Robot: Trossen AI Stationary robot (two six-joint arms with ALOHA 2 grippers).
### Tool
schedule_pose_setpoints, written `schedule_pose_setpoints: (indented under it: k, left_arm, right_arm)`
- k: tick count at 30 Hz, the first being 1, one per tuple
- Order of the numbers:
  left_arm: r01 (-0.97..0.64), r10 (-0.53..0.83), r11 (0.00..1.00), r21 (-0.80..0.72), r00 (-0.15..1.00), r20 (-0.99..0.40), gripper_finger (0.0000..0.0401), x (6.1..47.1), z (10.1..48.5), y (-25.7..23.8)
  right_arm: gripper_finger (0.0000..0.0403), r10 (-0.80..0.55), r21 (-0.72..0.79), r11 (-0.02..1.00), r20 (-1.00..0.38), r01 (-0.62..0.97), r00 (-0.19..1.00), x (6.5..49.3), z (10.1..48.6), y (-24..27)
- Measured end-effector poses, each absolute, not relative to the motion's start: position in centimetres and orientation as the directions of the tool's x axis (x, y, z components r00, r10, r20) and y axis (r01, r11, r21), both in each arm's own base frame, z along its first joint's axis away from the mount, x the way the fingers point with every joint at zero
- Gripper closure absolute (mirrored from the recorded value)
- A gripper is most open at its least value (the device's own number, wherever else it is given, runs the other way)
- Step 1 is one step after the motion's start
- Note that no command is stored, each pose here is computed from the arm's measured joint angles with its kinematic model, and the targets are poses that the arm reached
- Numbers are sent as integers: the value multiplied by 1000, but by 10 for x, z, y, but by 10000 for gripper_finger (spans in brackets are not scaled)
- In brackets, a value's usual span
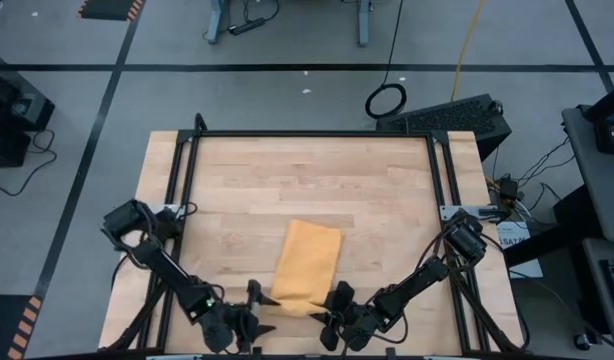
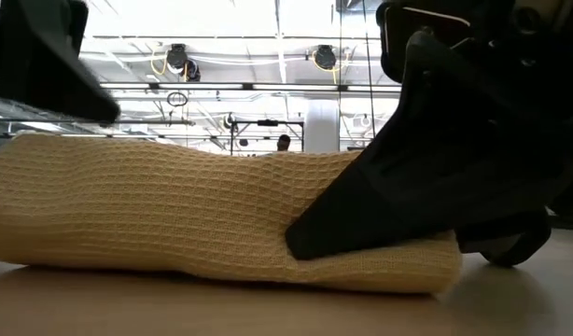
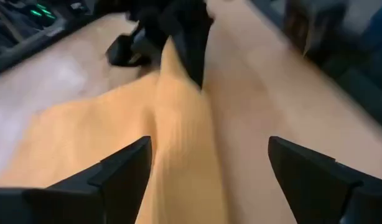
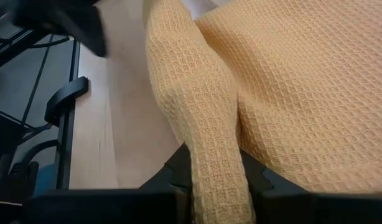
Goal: Roll towel
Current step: Roll the yellow towel
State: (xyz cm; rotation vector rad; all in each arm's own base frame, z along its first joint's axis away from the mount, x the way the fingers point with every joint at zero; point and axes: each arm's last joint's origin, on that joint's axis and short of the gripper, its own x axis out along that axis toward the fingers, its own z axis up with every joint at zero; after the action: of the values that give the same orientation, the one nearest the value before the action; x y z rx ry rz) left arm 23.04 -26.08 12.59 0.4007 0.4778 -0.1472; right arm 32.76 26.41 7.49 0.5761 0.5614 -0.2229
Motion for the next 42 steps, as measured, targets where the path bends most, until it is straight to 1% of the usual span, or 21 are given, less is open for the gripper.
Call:
schedule_pose_setpoints:
  k: [3,6,10,13,15,19,25,29,31,33,36,39,40,42]
  left_arm:
    - [225,13,872,435,877,-480,77,230,111,-261]
    - [276,10,828,489,864,-504,84,230,101,-261]
    - [305,4,790,531,865,-502,116,231,97,-263]
    - [274,29,787,553,879,-476,141,231,100,-265]
    - [265,31,780,567,888,-458,151,231,105,-270]
    - [276,11,770,575,895,-445,156,230,111,-277]
    - [245,82,809,534,853,-516,157,238,103,-261]
    - [253,67,835,489,835,-547,166,244,102,-256]
    - [254,55,858,446,819,-571,187,248,101,-251]
    - [238,52,880,410,811,-583,222,252,100,-247]
    - [210,62,898,387,809,-584,293,256,100,-243]
    - [193,56,920,341,796,-603,367,259,99,-239]
    - [186,55,928,324,790,-611,378,260,100,-237]
    - [172,33,950,260,774,-632,378,263,101,-233]
  right_arm:
    - [353,-43,460,815,-558,352,828,329,77,263]
    - [352,-32,468,811,-565,352,824,330,76,262]
    - [352,-32,478,801,-566,360,824,330,76,261]
    - [352,-33,479,800,-565,360,824,330,77,261]
    - [352,-32,481,799,-565,361,824,330,77,261]
    - [352,-32,484,797,-564,362,825,330,77,261]
    - [351,-32,487,795,-563,362,826,331,77,261]
    - [351,-32,496,787,-560,366,828,331,77,261]
    - [351,-32,499,786,-558,366,829,331,77,261]
    - [351,-31,502,784,-557,366,830,331,77,261]
    - [351,-26,500,787,-557,361,830,331,77,262]
    - [346,-2,477,816,-563,326,827,330,78,264]
    - [342,5,470,825,-561,313,828,329,78,265]
    - [324,29,435,861,-559,263,829,328,81,270]
